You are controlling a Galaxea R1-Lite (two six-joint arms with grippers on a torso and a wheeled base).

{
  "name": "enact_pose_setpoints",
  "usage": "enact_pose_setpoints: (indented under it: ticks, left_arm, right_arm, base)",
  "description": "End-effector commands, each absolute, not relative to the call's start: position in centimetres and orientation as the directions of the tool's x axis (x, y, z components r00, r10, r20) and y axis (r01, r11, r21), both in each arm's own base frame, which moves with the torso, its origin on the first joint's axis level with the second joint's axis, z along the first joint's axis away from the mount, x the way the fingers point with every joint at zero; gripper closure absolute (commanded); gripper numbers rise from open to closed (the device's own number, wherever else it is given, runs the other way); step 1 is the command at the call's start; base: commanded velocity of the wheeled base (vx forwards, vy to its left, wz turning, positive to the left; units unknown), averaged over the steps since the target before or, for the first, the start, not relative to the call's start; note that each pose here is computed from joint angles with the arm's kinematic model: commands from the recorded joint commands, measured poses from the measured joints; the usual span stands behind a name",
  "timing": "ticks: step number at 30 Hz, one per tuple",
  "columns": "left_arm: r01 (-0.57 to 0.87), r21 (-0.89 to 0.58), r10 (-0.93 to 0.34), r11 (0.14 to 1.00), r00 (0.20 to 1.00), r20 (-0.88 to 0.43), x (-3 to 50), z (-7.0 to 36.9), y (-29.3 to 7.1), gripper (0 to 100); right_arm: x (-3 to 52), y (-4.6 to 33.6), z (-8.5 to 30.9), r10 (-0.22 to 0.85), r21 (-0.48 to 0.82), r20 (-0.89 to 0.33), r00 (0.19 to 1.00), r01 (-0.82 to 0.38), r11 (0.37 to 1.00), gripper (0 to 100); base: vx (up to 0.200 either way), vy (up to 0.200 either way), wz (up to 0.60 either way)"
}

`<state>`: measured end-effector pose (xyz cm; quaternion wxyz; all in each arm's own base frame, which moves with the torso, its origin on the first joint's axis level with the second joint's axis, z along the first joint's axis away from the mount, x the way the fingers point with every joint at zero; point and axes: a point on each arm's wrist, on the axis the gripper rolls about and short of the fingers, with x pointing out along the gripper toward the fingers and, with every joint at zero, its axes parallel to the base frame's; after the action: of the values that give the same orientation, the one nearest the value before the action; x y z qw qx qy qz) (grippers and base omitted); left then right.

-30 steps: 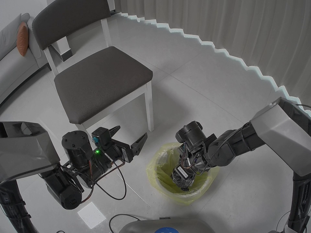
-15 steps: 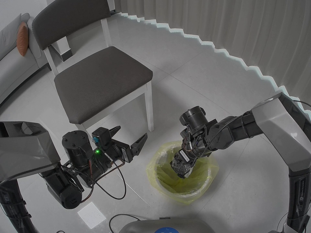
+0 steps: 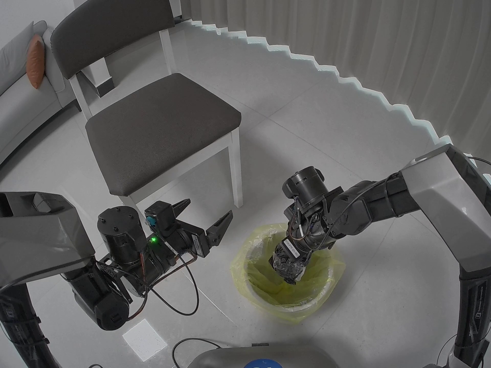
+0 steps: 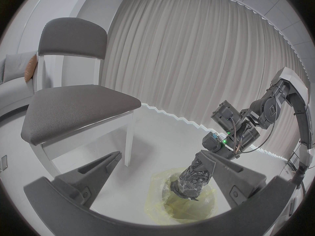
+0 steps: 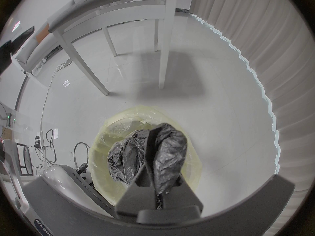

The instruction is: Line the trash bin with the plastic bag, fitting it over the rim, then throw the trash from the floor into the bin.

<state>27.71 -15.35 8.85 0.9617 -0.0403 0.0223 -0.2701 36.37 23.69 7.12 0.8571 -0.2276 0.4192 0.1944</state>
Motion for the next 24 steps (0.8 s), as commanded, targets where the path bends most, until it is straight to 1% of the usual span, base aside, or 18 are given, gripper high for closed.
enact_pose_setpoints:
  ticks: [1,9,17,24]
  left_arm:
    - [0.521,-0.089,-0.523,0.849,0.852,-0.008,27.6,9.1,-15.4,0]
    - [0.527,-0.087,-0.529,0.846,0.849,0.002,27.3,9.4,-15.4,0]
    - [0.526,-0.087,-0.527,0.846,0.85,0.005,27.3,9.5,-15.4,0]
    - [0.524,-0.087,-0.526,0.847,0.851,0.006,27.4,9.6,-15.3,0]
  right_arm:
    - [34.8,24.5,6.7,0.148,-0.229,-0.824,0.547,-0.56,0.796,100]
    - [32.7,26.0,5.1,0.147,-0.228,-0.855,0.498,-0.616,0.754,100]
    - [32.0,27.1,4.7,0.157,-0.232,-0.858,0.489,-0.642,0.731,100]
    - [34.0,25.8,3.0,0.119,-0.23,-0.87,0.478,-0.608,0.76,100]
  base:
    - [0.0,0.0,0.0]
    - [0.0,0.0,0.0]
    - [0.0,0.0,0.0]
    - [0.0,0.0,0.0]
